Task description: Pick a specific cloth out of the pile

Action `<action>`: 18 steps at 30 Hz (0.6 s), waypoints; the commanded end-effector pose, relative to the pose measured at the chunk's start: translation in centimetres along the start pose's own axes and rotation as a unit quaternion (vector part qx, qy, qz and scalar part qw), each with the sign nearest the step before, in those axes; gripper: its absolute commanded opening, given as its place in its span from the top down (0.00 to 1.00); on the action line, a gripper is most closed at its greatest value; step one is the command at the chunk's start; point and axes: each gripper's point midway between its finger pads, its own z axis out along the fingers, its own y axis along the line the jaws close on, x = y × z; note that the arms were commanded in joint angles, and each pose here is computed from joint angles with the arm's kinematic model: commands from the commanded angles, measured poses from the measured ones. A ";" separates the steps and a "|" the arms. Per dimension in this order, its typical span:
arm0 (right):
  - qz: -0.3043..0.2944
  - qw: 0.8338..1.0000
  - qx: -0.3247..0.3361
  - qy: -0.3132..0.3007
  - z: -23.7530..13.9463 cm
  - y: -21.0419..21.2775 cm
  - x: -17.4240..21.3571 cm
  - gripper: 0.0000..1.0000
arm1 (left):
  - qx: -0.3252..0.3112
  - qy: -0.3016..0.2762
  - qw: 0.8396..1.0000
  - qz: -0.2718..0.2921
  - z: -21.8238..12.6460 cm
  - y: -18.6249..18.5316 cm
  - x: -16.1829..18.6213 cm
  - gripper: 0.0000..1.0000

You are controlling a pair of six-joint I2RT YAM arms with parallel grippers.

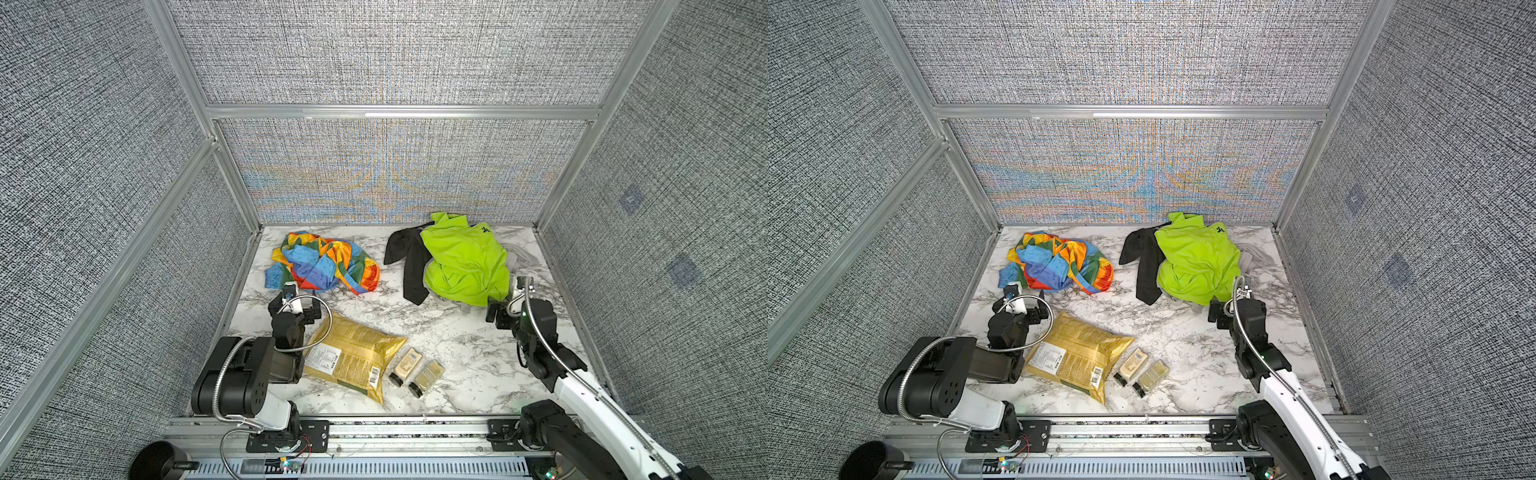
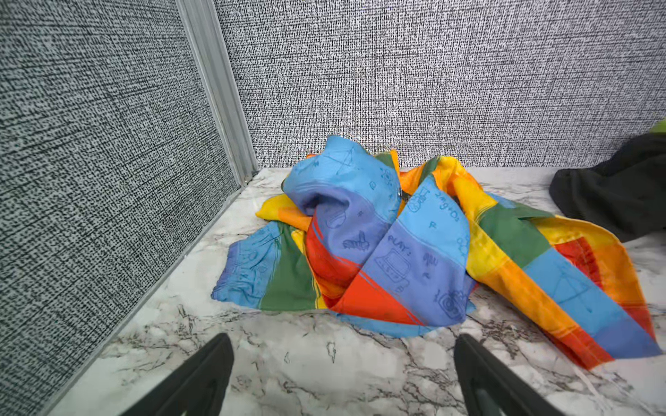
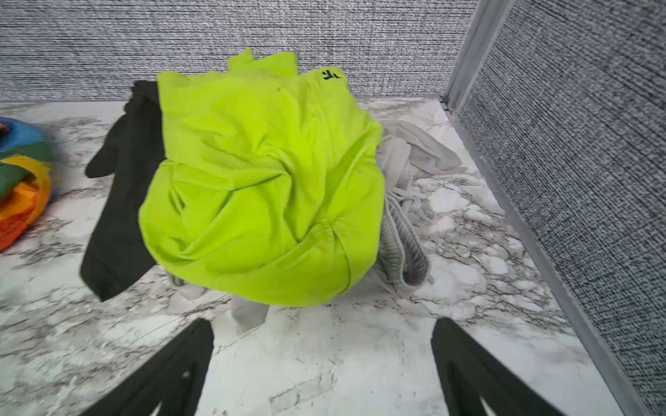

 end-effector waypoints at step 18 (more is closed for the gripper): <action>0.037 0.987 0.127 -0.091 4.9 -6.9 1.6 0.01 | 0.005 -0.027 1.000 -0.008 0.0 -0.2 -1.4 0.01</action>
